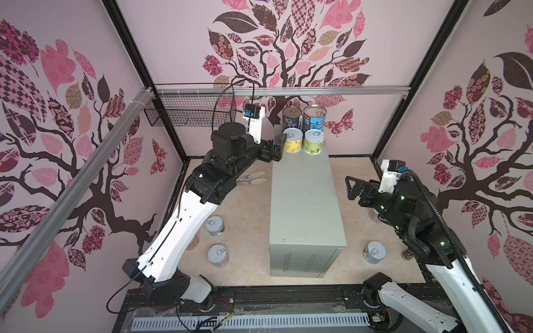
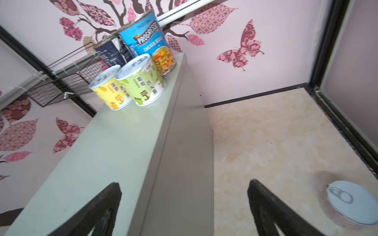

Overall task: Place and organize the canned foods onto the counter
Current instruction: 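Move the left gripper down to the floor cans while the right gripper lowers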

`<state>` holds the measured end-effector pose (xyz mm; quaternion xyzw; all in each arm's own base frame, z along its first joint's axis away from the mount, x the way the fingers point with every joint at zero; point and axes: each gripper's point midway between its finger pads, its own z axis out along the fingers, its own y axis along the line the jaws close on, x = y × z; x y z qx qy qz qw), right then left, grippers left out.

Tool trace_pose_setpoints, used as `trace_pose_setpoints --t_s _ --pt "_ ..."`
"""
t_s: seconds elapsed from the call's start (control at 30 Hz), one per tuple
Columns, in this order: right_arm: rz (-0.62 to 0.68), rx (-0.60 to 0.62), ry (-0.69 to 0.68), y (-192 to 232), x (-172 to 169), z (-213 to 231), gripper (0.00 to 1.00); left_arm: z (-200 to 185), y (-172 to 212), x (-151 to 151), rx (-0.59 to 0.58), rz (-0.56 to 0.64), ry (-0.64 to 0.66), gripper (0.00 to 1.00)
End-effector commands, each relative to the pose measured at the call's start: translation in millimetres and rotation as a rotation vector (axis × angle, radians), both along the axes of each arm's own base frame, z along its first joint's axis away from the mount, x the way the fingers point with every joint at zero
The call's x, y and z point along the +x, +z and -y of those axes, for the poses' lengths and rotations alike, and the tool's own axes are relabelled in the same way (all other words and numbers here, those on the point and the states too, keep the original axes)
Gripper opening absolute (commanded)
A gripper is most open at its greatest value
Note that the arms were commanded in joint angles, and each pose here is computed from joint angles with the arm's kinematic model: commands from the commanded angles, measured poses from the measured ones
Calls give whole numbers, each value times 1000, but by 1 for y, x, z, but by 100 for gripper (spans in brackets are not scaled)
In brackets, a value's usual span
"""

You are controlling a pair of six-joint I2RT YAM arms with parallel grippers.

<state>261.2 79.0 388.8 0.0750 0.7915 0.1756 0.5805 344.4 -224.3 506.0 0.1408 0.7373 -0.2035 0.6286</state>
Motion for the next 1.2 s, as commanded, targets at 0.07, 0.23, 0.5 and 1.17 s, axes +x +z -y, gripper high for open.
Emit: trace_pose_setpoints --t_s 0.07,0.23,0.5,1.17 --pt "-76 -9 -183 -40 -8 33 100 -36 -54 -23 29 -149 108 98" --pt "-155 1 -282 -84 -6 44 100 -67 -106 -49 45 -258 187 98" --pt "-291 -22 -383 -161 -5 54 100 -103 -212 -74 28 -427 335 98" --pt "-376 -1 -242 -235 6 22 100 -211 -359 -85 151 -681 1155 98"
